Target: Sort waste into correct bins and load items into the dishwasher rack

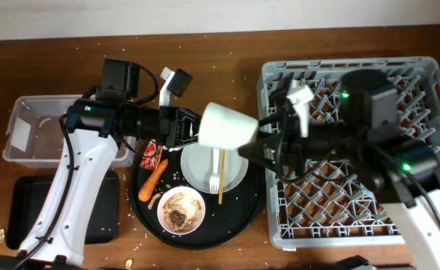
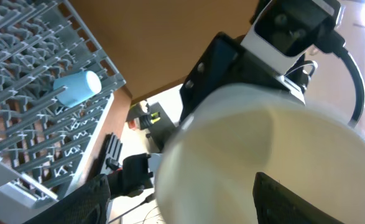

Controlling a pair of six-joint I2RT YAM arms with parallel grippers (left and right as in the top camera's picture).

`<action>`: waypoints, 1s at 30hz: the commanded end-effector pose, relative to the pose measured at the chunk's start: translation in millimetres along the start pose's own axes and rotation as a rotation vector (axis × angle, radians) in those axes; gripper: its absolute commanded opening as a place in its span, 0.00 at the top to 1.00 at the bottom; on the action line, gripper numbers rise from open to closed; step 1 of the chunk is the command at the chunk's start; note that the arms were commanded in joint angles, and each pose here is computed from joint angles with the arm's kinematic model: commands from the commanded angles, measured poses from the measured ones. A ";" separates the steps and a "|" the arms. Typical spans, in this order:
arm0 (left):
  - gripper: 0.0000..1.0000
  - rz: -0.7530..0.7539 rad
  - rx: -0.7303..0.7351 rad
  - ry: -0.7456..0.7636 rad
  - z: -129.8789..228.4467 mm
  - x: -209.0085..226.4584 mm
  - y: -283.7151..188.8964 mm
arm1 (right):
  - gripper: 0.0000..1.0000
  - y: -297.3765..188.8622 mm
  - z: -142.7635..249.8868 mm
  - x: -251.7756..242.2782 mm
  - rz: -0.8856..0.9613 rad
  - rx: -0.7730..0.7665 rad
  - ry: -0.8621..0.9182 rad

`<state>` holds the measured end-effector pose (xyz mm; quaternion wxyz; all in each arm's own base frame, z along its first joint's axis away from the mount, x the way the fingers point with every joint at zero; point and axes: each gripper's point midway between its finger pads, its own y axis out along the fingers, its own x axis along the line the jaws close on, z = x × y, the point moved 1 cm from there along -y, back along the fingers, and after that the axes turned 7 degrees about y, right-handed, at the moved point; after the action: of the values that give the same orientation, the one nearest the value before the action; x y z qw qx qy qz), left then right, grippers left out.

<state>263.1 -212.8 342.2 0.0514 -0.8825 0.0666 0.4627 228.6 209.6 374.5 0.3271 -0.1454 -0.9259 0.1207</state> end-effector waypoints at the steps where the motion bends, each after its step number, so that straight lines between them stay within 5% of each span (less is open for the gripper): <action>1: 0.20 -0.019 0.002 0.016 0.4 -0.2 0.1 | 0.47 -39.9 -2.0 -21.3 0.178 -0.081 0.081; 5: 0.16 -0.031 0.004 0.015 0.7 1.8 0.0 | 0.47 -137.7 32.6 -85.9 0.582 -0.247 0.459; 9: 0.16 -0.043 0.005 0.016 0.9 3.6 0.0 | 0.46 -260.5 128.1 -143.1 1.206 -0.381 1.059; 11: 0.16 -0.065 0.008 0.015 1.3 7.3 -0.1 | 0.46 -303.6 159.5 -160.4 1.370 -0.446 1.272; 14: 0.16 -0.064 0.008 0.015 1.3 7.1 -0.1 | 0.46 -341.2 193.0 -197.8 1.492 -0.456 1.475; 16: 0.16 -0.068 0.008 0.015 1.4 7.8 -0.2 | 0.45 -334.2 206.4 -232.8 1.387 -0.406 1.577; 19: 0.16 -0.090 0.011 0.015 1.7 11.3 -0.4 | 0.25 -325.3 217.9 -242.4 1.331 -0.346 1.646; 22: 0.28 -0.394 0.044 0.012 6.7 58.7 -12.4 | 0.16 -320.6 157.2 -221.2 1.180 -0.429 1.417; 24: 0.32 -0.641 0.039 -0.048 4.7 81.3 -32.5 | 0.16 -296.0 93.0 -175.1 1.086 -0.461 1.084; 25: 0.31 -0.802 0.036 -0.050 0.8 85.2 -50.3 | 0.13 -264.8 60.6 -144.8 1.034 -0.429 0.859; 26: 0.32 -1.117 0.037 -0.032 -6.2 85.4 -92.8 | 0.12 -226.8 39.5 -117.7 0.969 -0.351 0.657; 28: 0.32 -1.474 -0.005 0.030 -25.5 55.8 -149.5 | 0.12 -167.9 23.9 -76.9 0.812 -0.228 0.444; 30: 0.13 -1.493 -0.046 0.081 -35.5 35.4 -153.4 | 0.01 -119.9 9.3 -27.2 0.636 -0.159 0.199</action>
<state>335.5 -102.0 317.5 0.3192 -0.7519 -0.4764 0.3252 232.0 43.3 374.3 0.4054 -0.5334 -0.7349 0.1050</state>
